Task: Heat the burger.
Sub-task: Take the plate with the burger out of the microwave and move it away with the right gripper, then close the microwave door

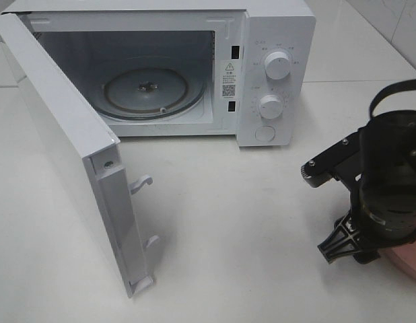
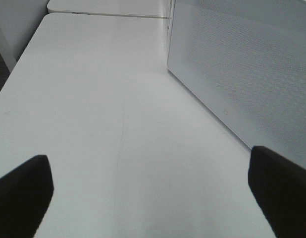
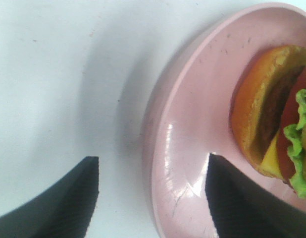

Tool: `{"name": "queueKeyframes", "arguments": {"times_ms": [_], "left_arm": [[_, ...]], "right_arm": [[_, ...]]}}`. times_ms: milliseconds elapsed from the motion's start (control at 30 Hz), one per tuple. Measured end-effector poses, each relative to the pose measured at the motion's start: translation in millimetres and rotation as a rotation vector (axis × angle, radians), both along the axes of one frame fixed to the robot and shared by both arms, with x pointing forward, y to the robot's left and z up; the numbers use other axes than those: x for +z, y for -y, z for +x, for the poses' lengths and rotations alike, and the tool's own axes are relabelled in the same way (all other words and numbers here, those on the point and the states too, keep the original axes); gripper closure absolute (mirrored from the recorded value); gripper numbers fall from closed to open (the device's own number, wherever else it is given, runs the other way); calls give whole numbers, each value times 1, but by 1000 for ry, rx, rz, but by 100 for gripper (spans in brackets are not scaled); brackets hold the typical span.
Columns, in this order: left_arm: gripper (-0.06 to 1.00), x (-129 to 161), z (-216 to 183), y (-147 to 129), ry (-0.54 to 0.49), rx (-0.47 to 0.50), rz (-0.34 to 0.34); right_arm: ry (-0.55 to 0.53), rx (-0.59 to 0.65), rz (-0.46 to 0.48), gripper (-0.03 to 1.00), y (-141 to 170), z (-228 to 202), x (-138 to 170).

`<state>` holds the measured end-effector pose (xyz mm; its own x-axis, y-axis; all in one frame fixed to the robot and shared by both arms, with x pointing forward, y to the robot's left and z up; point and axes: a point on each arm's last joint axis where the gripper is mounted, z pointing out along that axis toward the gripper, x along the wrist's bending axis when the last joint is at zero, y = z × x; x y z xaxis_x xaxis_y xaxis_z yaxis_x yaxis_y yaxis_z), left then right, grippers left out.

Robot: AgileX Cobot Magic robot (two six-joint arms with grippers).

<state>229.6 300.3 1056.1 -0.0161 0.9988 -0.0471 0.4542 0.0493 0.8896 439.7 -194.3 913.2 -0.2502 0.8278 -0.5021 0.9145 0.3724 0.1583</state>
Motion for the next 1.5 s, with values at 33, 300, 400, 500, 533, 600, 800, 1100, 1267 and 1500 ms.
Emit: {"name": "queueKeyframes", "arguments": {"times_ms": [33,300,400,500,533,600,800,1100,1267,1500], "left_arm": [[-5,0,0,0,0,0,0],[-5,0,0,0,0,0,0],[-5,0,0,0,0,0,0],[-5,0,0,0,0,0,0],[-5,0,0,0,0,0,0],[-5,0,0,0,0,0,0],[-5,0,0,0,0,0,0],[-5,0,0,0,0,0,0],[-5,0,0,0,0,0,0],[-5,0,0,0,0,0,0]], "right_arm": [[0,0,0,35,0,0,0],[6,113,176,33,-1,-16,42],[8,151,223,33,0,-23,55],[3,196,254,33,3,-31,67],[-1,219,269,33,6,-37,75],[-2,232,274,33,7,-40,79],[1,332,332,28,17,-60,101],[57,345,364,20,33,-80,121],[79,341,366,21,47,-95,132],[176,298,406,21,72,-118,146]]}}
